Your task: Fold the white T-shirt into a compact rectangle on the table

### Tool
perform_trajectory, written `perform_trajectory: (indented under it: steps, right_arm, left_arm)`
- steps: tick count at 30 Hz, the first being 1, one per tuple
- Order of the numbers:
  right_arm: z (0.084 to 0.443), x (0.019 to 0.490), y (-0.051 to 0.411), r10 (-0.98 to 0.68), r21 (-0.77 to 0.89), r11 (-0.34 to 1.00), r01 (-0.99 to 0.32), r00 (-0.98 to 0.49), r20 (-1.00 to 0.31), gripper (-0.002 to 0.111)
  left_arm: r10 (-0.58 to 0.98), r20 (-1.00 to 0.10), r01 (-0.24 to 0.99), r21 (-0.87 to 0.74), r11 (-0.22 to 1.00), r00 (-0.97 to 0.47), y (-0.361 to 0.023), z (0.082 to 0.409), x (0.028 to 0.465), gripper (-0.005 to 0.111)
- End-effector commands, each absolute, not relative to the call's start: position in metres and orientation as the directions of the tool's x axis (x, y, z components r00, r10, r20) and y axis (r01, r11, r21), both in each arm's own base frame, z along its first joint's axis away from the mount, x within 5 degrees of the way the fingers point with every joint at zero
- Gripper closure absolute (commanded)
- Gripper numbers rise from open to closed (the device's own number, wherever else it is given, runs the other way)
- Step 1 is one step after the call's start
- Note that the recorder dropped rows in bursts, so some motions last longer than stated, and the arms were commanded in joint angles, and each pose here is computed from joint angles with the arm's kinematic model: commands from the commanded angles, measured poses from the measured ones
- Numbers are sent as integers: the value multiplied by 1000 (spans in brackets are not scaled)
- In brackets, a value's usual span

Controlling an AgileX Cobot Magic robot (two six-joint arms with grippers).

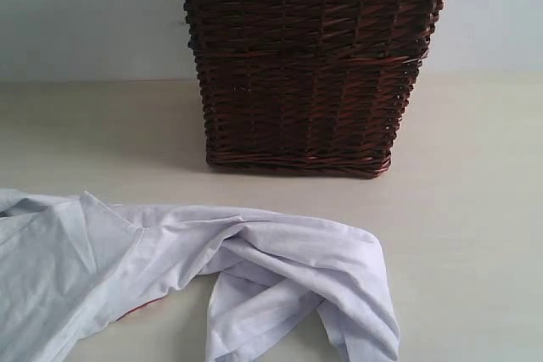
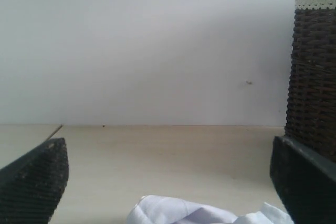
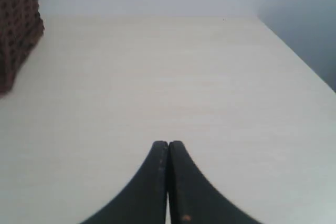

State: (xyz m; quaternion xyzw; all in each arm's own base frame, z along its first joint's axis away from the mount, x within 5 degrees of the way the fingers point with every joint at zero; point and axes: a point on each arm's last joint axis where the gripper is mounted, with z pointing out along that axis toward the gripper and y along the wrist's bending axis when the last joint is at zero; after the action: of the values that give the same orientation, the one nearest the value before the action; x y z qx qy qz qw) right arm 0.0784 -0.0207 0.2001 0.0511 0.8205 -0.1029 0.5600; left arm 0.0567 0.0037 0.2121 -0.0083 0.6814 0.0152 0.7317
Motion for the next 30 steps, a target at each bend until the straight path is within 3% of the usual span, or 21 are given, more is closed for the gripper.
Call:
perform_trajectory:
  steps: [1,3,6,8,11,13,15,21,26,30]
  right_arm:
    - [230,140,-19,-144,-228,968,101,-519,-843,108]
    - [241,171,-16,-131,-202,976,76,-537,-833,108]
    - [245,202,-13,51,-39,989,145,-568,-822,108]
    - [242,210,-11,-87,-151,987,56,-604,-792,108]
    - [227,212,-3,-410,-393,898,-196,-696,-590,108]
    - [213,205,7,-549,-416,821,-390,-738,-392,108]
    - [205,198,19,-641,-361,762,-538,-705,-303,108]
    - [213,201,50,-648,-228,754,-616,-641,-410,108]
    - [219,222,65,-708,-162,684,-711,-593,-384,108]
    - [228,245,93,-723,-11,572,-820,-498,-478,108]
  left_arm:
    - [8,-997,-32,5,999,77,4,212,56,2]
    - [8,-997,-32,5,999,77,4,212,56,2]
    - [8,-997,-32,5,999,77,4,212,56,2]
    - [8,-997,-32,5,999,77,4,212,56,2]
    - [8,-997,-32,5,999,77,4,212,56,2]
    - [8,-997,-32,5,999,77,4,212,56,2]
    - [8,-997,-32,5,999,77,4,212,56,2]
    - [8,-997,-32,5,999,77,4,212,56,2]
    - [8,-997,-32,5,999,77,4,212,56,2]
    - [6,-997,-32,3,999,77,4,212,56,2]
